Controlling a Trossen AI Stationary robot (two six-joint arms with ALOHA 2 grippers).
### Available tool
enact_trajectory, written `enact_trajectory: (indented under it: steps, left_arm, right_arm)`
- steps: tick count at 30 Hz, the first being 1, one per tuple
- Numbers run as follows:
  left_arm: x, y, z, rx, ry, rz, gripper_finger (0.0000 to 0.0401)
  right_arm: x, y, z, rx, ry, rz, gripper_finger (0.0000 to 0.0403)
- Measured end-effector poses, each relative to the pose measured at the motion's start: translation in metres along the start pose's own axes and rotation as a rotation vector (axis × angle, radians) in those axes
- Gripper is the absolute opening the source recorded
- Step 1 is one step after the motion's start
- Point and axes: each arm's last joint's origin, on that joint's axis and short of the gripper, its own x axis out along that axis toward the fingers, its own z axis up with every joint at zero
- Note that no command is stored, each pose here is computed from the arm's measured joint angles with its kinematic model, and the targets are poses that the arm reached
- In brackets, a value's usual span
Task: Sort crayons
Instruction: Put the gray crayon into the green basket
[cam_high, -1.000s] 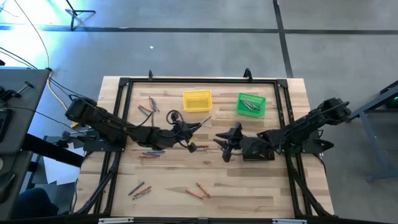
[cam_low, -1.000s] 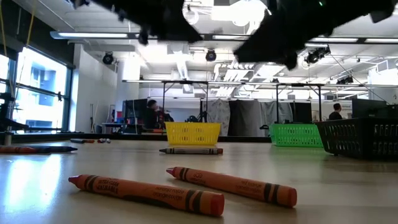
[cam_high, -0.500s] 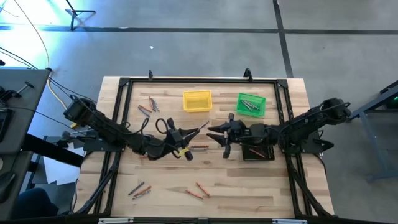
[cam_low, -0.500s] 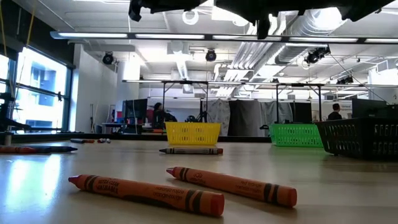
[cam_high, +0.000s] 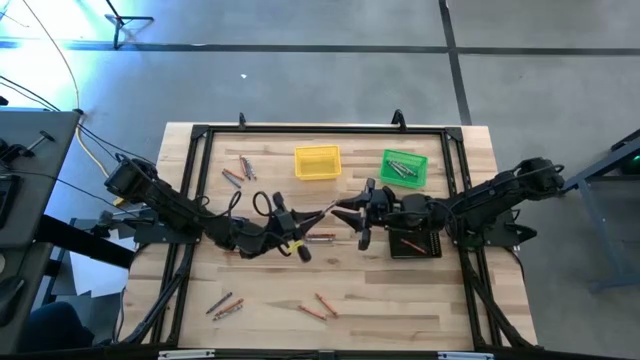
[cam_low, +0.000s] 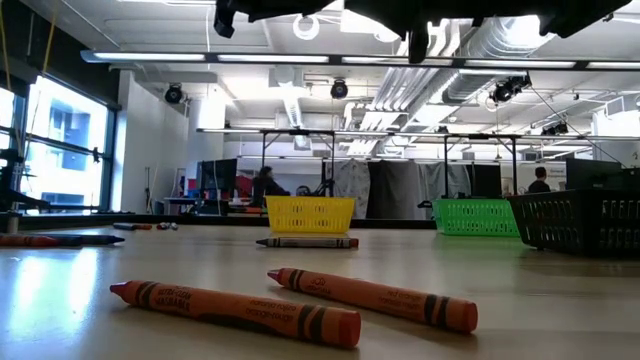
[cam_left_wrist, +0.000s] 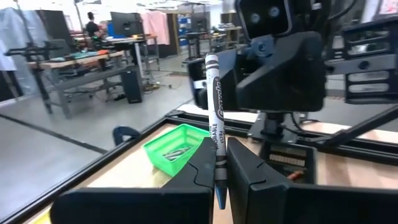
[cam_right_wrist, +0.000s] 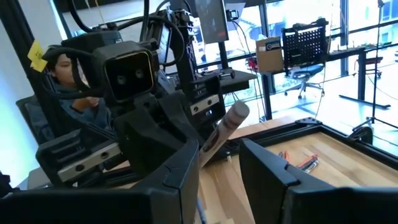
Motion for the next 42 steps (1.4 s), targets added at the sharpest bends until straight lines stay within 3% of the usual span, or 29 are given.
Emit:
enact_trajectory:
  steps: [21,24,29,39,42]
  left_arm:
    - [0.008,0.006,0.0,-0.005,-0.005,-0.047,0.0001]
    - [0.008,0.006,0.0,-0.004,-0.005,-0.046,0.0001]
    - [0.009,0.006,0.0,0.001,-0.003,-0.041,0.0001]
    - [0.009,0.006,0.0,0.001,-0.003,-0.029,0.0011]
    - [0.008,0.006,0.0,0.039,-0.007,-0.037,0.003]
  right_arm:
    - [0.003,-0.008,0.007,0.021,-0.063,-0.023,0.0108]
    - [0.003,-0.008,0.007,0.021,-0.065,-0.026,0.0086]
    - [0.003,-0.007,0.008,0.026,-0.07,-0.014,0.0015]
    - [0.003,-0.009,0.008,0.047,-0.068,-0.029,0.0005]
    - [0.003,-0.02,0.008,0.018,-0.034,-0.149,0.0005]
